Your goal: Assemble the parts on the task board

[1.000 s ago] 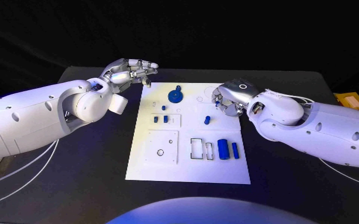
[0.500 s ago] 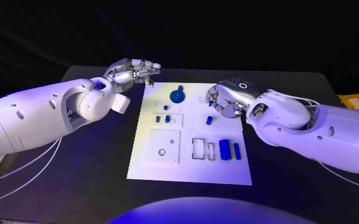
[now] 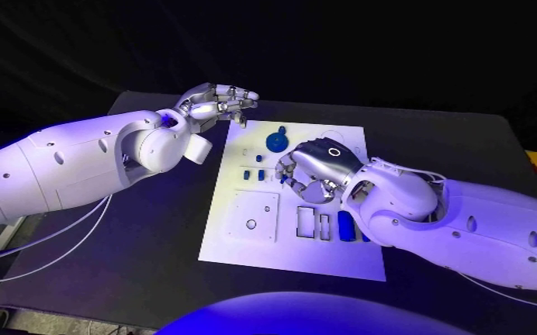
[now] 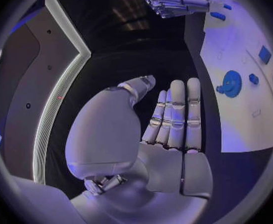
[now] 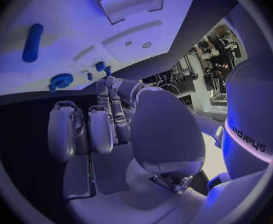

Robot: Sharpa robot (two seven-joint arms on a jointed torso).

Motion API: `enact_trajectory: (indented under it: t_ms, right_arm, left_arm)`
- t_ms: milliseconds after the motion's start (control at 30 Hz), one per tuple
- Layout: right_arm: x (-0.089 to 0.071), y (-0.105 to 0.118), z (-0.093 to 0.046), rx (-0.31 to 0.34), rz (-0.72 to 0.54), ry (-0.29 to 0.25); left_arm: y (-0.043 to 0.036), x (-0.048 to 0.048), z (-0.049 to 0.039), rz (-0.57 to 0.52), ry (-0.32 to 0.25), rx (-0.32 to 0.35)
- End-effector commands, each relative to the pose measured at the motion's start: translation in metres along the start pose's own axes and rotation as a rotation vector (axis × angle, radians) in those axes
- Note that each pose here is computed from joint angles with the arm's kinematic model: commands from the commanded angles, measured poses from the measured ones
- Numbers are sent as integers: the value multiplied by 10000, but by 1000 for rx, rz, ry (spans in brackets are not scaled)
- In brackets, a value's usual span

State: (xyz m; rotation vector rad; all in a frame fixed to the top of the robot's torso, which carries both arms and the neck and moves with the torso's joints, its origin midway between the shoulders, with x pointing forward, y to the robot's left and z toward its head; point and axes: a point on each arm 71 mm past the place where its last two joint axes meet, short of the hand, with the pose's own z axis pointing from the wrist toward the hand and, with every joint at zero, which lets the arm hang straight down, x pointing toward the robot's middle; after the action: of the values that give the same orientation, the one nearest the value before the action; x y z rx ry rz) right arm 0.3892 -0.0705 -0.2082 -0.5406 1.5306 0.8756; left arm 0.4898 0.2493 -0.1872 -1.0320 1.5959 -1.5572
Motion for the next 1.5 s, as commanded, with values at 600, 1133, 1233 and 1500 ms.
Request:
enact_trajectory:
  t_ms: [600, 1133, 1233, 1500]
  right_arm:
    - [446, 206, 89, -57, 59, 55]
    - [488, 147, 52, -41, 50, 85]
    - [495, 139, 55, -39, 48, 90]
    - [508, 137, 70, -40, 47, 93]
  left_arm:
    - [-3, 97, 56, -10, 27, -1]
    - [-4, 86, 47, -9, 24, -3]
    - [-4, 87, 47, -9, 24, -4]
    - [-4, 87, 47, -10, 25, -4]
